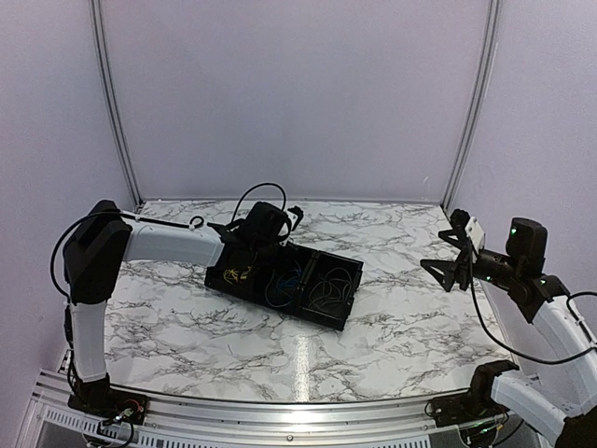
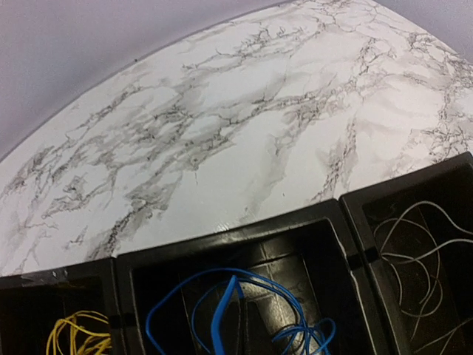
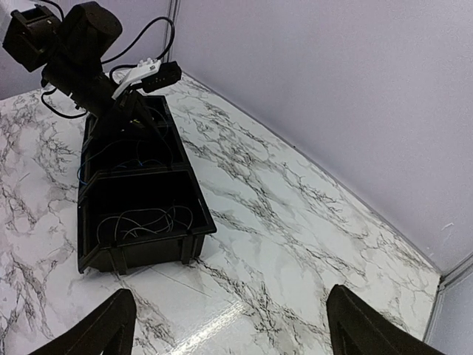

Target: Untangle the cables

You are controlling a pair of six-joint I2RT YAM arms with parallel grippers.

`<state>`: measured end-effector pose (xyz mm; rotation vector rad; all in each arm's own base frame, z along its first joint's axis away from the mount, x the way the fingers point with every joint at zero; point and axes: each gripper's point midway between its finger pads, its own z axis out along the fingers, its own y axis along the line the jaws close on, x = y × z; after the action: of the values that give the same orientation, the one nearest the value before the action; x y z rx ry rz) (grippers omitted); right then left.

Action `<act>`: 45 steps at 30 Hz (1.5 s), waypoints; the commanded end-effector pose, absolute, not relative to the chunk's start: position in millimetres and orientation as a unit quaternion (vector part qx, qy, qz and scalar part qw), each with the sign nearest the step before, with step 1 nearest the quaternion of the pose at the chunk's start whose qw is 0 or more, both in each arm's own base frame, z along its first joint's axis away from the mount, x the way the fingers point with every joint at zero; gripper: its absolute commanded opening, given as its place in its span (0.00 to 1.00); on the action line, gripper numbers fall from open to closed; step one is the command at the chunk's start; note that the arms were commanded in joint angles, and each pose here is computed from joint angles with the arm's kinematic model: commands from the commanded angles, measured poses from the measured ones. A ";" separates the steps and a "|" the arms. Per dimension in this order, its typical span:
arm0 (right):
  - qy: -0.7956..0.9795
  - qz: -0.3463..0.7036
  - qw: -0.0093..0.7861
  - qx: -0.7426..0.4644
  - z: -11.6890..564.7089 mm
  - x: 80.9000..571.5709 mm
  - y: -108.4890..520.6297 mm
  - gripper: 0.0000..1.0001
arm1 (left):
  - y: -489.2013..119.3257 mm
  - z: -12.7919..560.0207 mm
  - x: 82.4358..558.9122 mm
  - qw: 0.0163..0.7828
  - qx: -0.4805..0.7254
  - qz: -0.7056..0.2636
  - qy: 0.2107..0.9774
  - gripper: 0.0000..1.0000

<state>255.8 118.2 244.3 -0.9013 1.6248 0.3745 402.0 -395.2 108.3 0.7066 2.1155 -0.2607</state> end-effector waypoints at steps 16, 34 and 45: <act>0.699 0.153 0.581 -0.388 242.1 256.8 115.6 0.89 | -389.7 60.6 372.5 0.338 0.293 -0.113 0.887 0.00; 0.698 0.154 0.580 -0.390 241.7 256.1 116.2 0.89 | -347.5 120.7 341.1 0.328 0.283 -0.088 0.897 0.42; 0.698 0.152 0.580 -0.393 241.9 256.0 116.2 0.89 | -308.7 115.9 289.0 0.337 0.127 -0.103 0.927 0.43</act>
<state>255.5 118.2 242.2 -0.9167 1.6240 0.3656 305.9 -325.9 119.3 0.6018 2.3767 -0.2346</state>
